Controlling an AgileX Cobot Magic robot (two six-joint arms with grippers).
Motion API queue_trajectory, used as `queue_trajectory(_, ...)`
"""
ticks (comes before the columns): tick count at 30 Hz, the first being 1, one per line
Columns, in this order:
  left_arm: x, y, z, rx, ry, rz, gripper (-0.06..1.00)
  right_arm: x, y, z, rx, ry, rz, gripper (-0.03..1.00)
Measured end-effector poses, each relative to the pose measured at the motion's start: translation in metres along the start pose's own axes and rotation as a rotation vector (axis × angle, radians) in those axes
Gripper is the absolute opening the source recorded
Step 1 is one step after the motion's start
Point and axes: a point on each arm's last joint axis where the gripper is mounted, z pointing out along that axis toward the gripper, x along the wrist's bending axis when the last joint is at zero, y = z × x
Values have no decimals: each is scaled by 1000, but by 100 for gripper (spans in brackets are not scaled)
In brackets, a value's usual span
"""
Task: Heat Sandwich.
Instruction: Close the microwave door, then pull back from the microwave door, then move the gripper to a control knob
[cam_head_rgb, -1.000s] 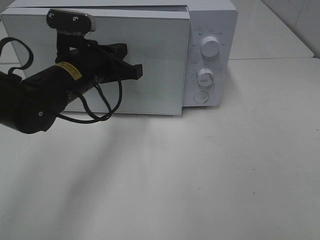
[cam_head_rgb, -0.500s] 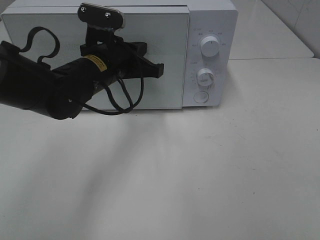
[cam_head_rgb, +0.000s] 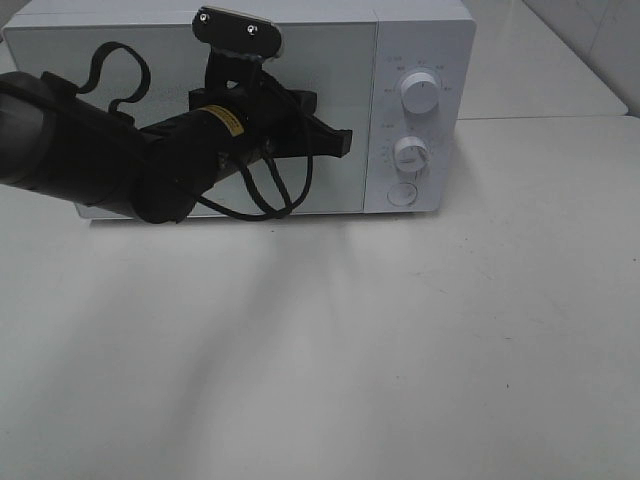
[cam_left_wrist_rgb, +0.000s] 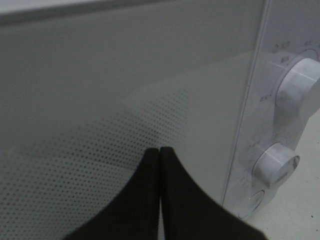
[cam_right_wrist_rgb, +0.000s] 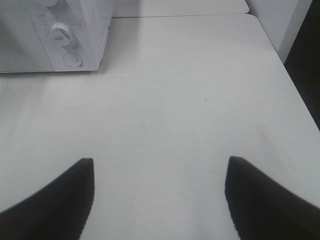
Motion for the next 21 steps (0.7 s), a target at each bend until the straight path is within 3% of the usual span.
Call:
queue_trajectory(12,-4,7,-22,23,6,-37,0,0,0,0,0,0,0,71)
queue_trajectory(18,-2,8,-54,142,-16,-44,1,0,0,0,0,0,0,71)
queue_trajectory(21,-3,9,-62,195,-28,-49,10,0,0,0,0,0,0,71)
